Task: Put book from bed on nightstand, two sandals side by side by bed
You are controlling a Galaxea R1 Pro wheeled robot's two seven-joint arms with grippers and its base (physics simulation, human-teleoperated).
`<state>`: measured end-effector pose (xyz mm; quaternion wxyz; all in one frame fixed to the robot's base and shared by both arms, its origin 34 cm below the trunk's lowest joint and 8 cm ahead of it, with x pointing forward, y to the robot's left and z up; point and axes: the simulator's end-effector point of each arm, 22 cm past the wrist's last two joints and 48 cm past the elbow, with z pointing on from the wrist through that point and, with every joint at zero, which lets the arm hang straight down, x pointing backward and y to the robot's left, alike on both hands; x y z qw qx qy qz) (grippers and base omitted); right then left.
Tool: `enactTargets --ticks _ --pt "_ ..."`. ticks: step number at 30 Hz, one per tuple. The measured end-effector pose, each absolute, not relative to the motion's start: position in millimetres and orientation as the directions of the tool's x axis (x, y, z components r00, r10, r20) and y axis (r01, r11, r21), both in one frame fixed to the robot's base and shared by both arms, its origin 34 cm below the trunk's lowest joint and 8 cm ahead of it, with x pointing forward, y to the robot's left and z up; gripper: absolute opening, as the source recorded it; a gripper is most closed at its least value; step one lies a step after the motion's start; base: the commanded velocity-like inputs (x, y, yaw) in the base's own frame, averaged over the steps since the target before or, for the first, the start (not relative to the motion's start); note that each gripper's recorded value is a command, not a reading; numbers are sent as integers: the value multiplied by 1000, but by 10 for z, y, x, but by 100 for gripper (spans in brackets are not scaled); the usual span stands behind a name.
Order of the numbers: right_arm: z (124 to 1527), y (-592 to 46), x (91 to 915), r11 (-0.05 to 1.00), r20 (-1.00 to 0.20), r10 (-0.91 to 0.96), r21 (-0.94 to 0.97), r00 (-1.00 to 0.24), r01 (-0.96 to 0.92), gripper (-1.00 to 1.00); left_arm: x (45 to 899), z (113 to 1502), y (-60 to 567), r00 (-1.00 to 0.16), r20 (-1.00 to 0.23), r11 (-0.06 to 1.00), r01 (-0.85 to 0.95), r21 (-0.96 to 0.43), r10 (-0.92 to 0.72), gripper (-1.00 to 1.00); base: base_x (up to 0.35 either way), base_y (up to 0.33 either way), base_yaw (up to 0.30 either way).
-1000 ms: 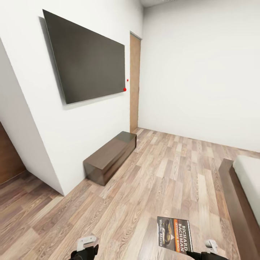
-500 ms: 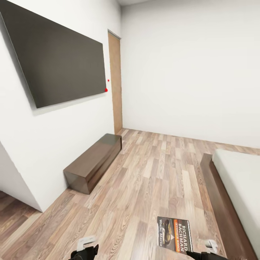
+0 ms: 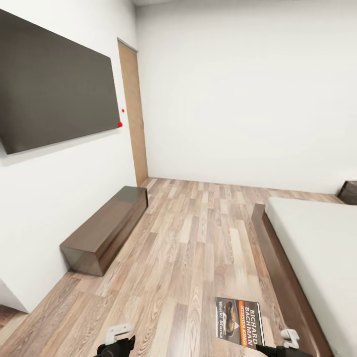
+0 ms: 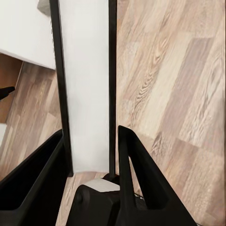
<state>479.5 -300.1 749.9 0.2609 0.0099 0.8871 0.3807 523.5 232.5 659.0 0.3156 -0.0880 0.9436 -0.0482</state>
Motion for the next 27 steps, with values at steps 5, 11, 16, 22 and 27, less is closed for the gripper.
enactTargets --ticks 5,11,16,22,27 --pt "7499 -3000 4795 710 -455 216 681 -864 -181 -100 5235 6590 2325 -785 -587 980 -136 -147 -197 100 0 0 -294" --pt "7499 -3000 4795 710 -455 216 681 -864 -181 -100 5237 6591 2325 -785 -587 980 -136 -147 -197 100 0 0 -294" --pt "7499 -2994 4795 709 -455 216 681 -864 -181 -100 5236 6591 2325 -785 -587 980 -136 -147 -197 100 0 0 -294" --pt "7499 -2992 4795 709 -455 217 682 -864 -181 -100 5233 6589 2325 -785 -587 980 -136 -146 -197 100 0 0 -294" --pt "7499 -2990 4795 709 -455 217 682 -864 -181 -100 5238 6591 2325 -785 -587 980 -136 -147 -196 100 0 0 -294"
